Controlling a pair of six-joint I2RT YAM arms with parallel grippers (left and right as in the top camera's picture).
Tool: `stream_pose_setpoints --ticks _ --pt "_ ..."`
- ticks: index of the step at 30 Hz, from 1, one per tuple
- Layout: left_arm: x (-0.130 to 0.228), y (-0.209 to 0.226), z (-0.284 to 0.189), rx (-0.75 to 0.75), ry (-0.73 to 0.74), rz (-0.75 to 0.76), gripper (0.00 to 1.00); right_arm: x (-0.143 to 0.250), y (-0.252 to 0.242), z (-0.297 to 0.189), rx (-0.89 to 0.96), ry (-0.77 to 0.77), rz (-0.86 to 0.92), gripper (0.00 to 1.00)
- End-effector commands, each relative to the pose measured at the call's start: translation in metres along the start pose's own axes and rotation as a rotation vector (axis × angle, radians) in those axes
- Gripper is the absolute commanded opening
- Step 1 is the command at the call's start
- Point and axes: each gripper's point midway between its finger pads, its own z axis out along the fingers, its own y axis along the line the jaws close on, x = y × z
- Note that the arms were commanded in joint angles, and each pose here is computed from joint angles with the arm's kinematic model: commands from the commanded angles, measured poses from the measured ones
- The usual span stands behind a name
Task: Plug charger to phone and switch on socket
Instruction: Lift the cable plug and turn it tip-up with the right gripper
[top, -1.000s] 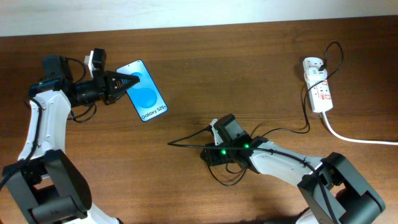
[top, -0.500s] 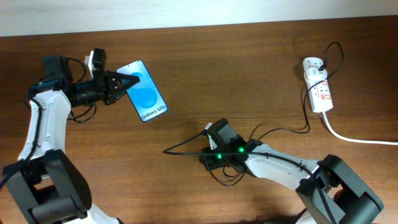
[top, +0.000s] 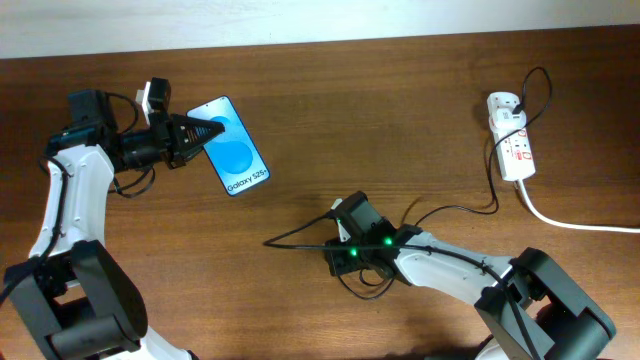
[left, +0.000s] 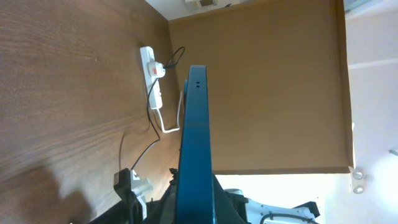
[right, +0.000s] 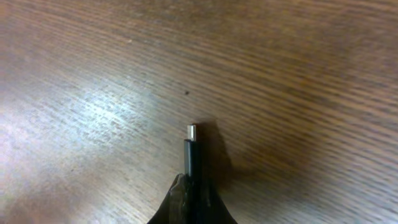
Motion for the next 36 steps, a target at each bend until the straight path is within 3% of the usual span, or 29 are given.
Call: stream_pose_setpoints --ticks 1,17,36 --pt "-0.002 -0.012 -0.002 0.037 -0.001 0.030 0.00 -0.004 0.020 -0.019 -0.075 -0.035 -0.026 0.04" --pt "-0.001 -0.018 0.000 0.074 0.007 0.036 0.00 -0.014 0.075 -0.131 -0.267 -0.240 -0.074 0.04" --pt "0.035 -0.041 0.060 0.166 0.180 0.100 0.00 -0.023 0.124 -0.173 -0.531 -0.296 -0.049 0.04"
